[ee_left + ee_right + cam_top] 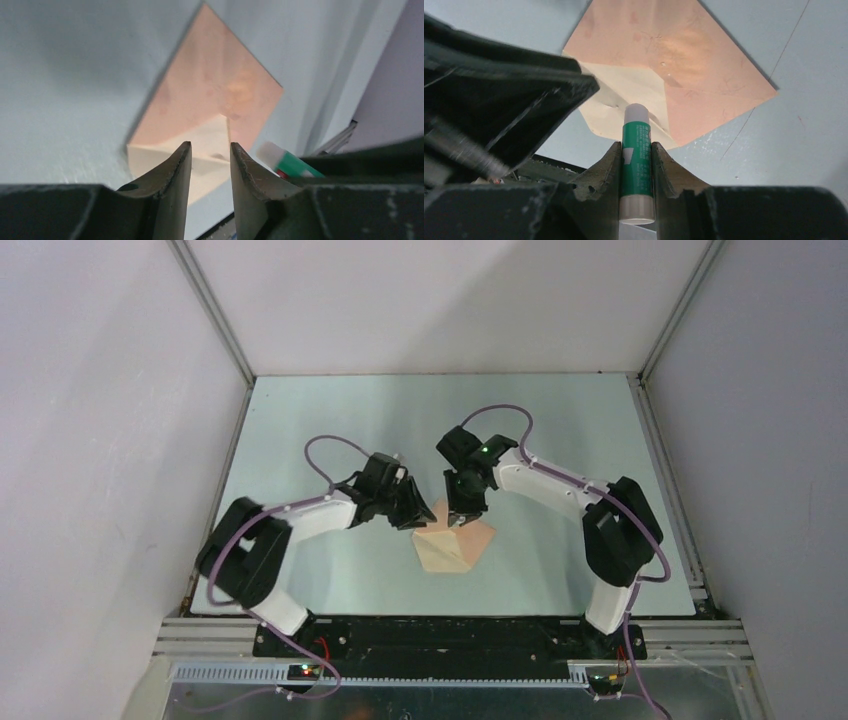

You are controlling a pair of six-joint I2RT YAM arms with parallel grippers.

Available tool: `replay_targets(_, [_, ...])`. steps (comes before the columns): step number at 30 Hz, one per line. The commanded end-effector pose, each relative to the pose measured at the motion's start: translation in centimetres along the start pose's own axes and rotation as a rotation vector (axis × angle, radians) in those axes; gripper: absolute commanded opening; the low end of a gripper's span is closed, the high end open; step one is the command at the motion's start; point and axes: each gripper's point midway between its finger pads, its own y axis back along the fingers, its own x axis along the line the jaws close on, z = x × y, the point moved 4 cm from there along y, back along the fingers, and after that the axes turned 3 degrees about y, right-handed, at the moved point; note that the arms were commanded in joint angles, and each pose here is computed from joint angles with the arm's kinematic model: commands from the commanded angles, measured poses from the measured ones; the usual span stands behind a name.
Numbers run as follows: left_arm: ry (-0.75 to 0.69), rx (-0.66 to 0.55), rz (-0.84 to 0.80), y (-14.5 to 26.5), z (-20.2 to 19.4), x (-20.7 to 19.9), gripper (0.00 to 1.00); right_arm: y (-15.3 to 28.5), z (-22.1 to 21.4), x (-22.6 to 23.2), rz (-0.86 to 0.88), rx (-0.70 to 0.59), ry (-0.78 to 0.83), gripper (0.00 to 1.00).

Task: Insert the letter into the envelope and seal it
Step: Paint the envelope at the center of the board.

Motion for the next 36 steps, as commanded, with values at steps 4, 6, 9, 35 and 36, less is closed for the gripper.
replay_targets(4, [0.05, 0.025, 0.005, -3.5, 0.8, 0.7, 0.37, -0.5, 1.3, -1.1, -0.057, 0.004, -0.022, 0.0])
replay_targets(6, [0.055, 0.026, 0.022, -3.7, 0.7, 1.2, 0.37, -1.0, 1.4, -1.4, -0.072, 0.021, -0.014, 0.0])
replay_targets(9, [0.055, 0.035, 0.056, -3.8, 0.2, 2.2, 0.37, -1.7, 1.6, -1.6, -0.094, 0.044, -0.005, 0.0])
replay_targets(35, [0.062, 0.054, 0.066, -3.6, -0.7, 3.1, 0.37, -4.5, 0.7, -1.5, -0.184, 0.159, 0.058, 0.0])
replay_targets(36, [0.061, 0.054, 0.065, -3.6, -0.7, 3.1, 0.36, -4.5, 0.8, -1.8, -0.2, 0.152, 0.06, 0.0])
